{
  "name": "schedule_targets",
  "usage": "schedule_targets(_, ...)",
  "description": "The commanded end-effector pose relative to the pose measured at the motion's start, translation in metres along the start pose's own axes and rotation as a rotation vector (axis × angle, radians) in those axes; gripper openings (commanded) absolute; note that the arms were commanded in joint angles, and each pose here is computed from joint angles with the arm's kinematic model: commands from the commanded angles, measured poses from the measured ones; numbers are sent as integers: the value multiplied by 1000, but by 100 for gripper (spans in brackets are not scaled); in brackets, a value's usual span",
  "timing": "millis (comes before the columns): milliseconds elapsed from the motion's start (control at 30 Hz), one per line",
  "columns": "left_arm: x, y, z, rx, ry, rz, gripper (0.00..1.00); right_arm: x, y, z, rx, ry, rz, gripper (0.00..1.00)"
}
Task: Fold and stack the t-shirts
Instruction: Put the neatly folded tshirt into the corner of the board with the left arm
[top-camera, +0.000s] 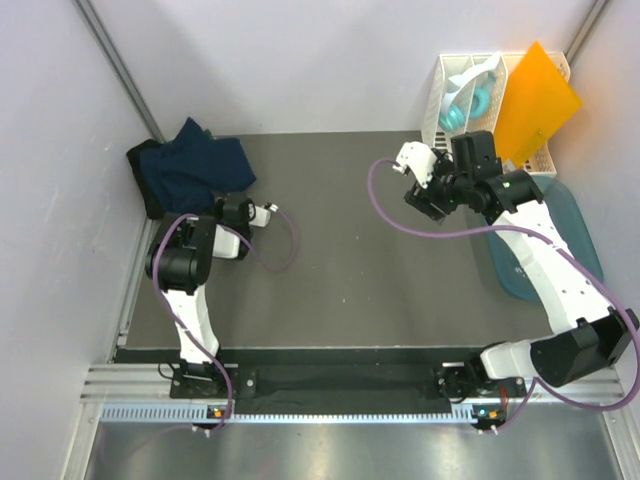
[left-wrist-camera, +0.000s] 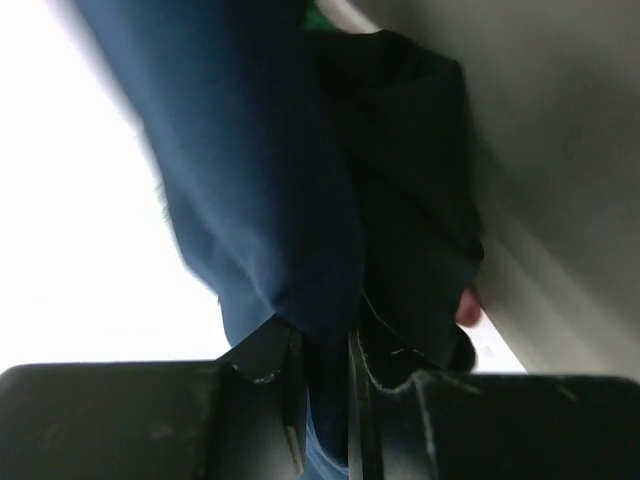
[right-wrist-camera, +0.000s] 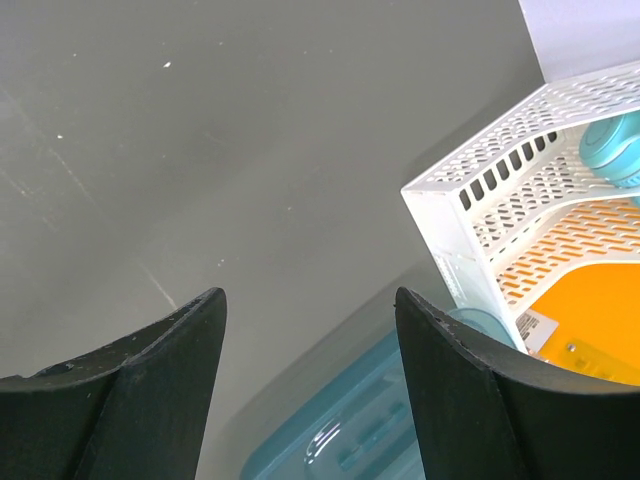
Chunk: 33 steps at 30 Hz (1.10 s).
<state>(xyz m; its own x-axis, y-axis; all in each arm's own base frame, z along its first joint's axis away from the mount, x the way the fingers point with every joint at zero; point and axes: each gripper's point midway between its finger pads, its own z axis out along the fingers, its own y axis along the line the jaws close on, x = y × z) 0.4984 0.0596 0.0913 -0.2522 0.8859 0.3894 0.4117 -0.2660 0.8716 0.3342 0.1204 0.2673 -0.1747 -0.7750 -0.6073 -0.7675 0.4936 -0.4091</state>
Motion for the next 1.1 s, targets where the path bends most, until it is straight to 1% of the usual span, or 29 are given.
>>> schedule_targets(0, 28, 6, -23, 27, 104, -193, 0, -8, -7, -14, 31, -25, -4, 68)
schedule_targets(33, 32, 9, -24, 22, 111, -239, 0, -6, -6, -13, 27, -22, -1, 68)
schedule_targets(133, 48, 17, -18, 8, 156, -285, 0, -5, -5, -10, 23, -19, 12, 69)
schedule_targets(167, 54, 30, -14, -27, 175, -312, 0, -5, -4, -9, 19, -18, 12, 69)
schedule_targets(200, 64, 40, -11, -67, 204, -347, 0, -5, -5, -8, 18, -17, 15, 69)
schedule_targets(233, 67, 39, -6, -69, 228, -373, 0, -5, -4, -7, 17, -16, 15, 69)
schedule_targets(267, 79, 56, -2, -103, 277, -418, 2, -5, -4, -7, 16, -15, 17, 69)
schedule_targets(300, 91, 57, 2, -98, 317, -437, 3, -4, -4, -7, 17, -11, 17, 69)
schedule_targets(333, 95, 52, 9, -85, 345, -454, 0, -4, -4, -8, 18, -13, 17, 69)
schedule_targets(367, 106, 66, 13, -107, 390, -484, 0, -4, -5, -9, 21, -14, 17, 69)
schedule_targets(400, 115, 65, 17, -106, 414, -492, 0, -3, -5, -8, 22, -13, 17, 69)
schedule_targets(433, 112, 61, 22, -91, 415, -480, 0, -3, -7, -10, 28, -12, 20, 69)
schedule_targets(467, 112, 67, 24, -99, 413, -482, 0, -3, -6, -10, 27, -11, 19, 69)
schedule_targets(500, 125, 62, 28, -93, 438, -485, 0, -3, -7, -11, 31, -11, 20, 69)
schedule_targets(633, 123, 49, 30, -40, 445, -466, 0, -2, -11, -13, 47, -13, 22, 70)
schedule_targets(667, 121, 45, 29, -24, 442, -459, 2, -2, -12, -14, 51, -14, 23, 70)
schedule_targets(700, 120, 42, 29, -18, 438, -465, 14, -2, -13, -15, 55, -16, 24, 70)
schedule_targets(733, 119, 41, 28, -10, 429, -466, 23, -1, -12, -15, 54, -13, 25, 71)
schedule_targets(767, 117, 34, 28, 20, 421, -456, 50, -1, -13, -14, 54, -14, 26, 72)
schedule_targets(800, 117, 35, 27, 14, 414, -471, 60, -2, -13, -15, 57, -17, 27, 72)
schedule_targets(867, 113, 32, 27, 32, 392, -467, 83, -2, -14, -14, 58, -19, 31, 73)
schedule_targets(900, 113, 33, 25, 26, 387, -479, 97, -2, -14, -13, 56, -20, 31, 74)
schedule_targets(933, 111, 36, 26, 26, 371, -490, 99, -3, -14, -12, 56, -22, 32, 74)
schedule_targets(1000, 110, 39, 23, 27, 357, -524, 99, -3, -14, -11, 51, -21, 34, 75)
schedule_targets(1067, 113, 53, 22, 7, 354, -580, 99, -2, -13, -10, 47, -16, 37, 76)
